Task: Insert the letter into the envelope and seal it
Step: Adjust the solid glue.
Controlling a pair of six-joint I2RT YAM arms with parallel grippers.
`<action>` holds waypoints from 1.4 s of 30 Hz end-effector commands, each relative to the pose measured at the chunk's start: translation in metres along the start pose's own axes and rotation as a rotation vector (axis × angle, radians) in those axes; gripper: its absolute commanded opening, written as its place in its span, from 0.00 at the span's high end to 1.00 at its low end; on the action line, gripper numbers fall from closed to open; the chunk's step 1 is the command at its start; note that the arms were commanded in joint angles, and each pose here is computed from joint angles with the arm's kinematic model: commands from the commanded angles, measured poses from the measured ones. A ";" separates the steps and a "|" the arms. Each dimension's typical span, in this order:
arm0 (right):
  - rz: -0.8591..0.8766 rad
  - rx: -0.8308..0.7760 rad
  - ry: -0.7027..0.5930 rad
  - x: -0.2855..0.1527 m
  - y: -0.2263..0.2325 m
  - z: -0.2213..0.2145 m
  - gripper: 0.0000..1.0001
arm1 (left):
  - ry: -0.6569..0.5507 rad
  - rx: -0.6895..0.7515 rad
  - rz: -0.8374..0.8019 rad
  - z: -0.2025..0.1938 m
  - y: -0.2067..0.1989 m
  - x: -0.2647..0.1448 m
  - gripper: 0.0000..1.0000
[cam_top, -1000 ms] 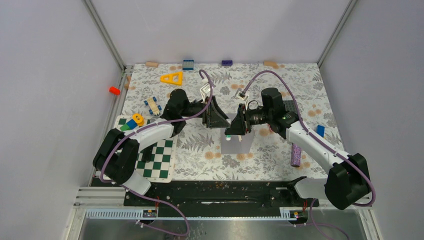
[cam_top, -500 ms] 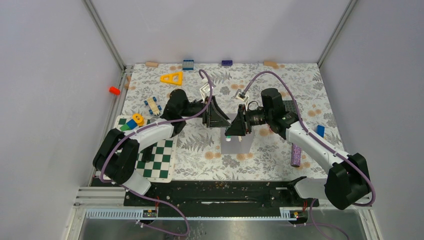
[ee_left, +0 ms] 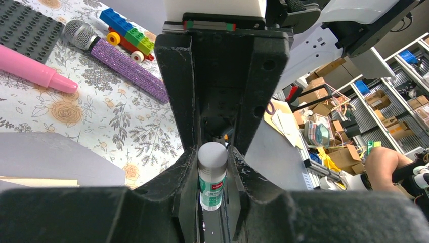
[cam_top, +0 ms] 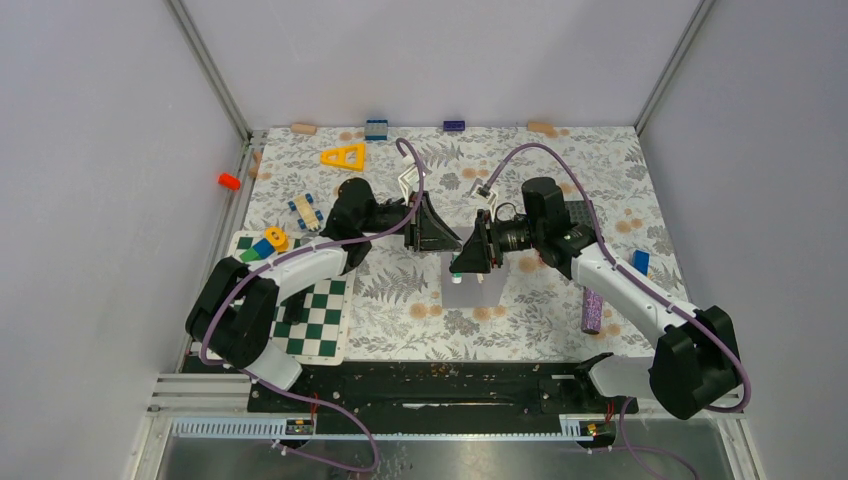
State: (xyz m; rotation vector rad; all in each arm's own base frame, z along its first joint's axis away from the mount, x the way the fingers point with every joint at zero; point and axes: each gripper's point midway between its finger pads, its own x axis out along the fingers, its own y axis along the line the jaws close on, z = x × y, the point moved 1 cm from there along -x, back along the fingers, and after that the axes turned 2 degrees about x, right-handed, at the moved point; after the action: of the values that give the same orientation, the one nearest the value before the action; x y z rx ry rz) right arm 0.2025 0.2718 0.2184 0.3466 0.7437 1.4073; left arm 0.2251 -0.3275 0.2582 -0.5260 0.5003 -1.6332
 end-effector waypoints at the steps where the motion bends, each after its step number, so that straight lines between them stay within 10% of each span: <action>1: 0.037 -0.037 -0.025 -0.001 0.012 0.014 0.54 | -0.032 0.063 0.009 0.007 0.001 -0.001 0.81; 10: -0.015 -0.047 -0.043 -0.007 0.001 0.010 0.25 | -0.081 0.043 0.040 0.016 0.008 -0.010 0.80; 27: -0.154 0.019 -0.370 -0.003 -0.031 0.049 0.24 | -0.374 -0.061 0.149 0.046 0.024 -0.040 0.78; 42: -0.099 0.035 -0.328 0.011 -0.026 0.038 0.39 | -0.403 -0.063 0.167 0.049 0.029 -0.046 0.77</action>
State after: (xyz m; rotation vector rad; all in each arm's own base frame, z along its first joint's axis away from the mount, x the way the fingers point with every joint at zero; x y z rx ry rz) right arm 0.2498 0.2791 0.2192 0.5569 0.5522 1.1615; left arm 0.2788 -0.2922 0.2626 -0.8229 0.3866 -1.3056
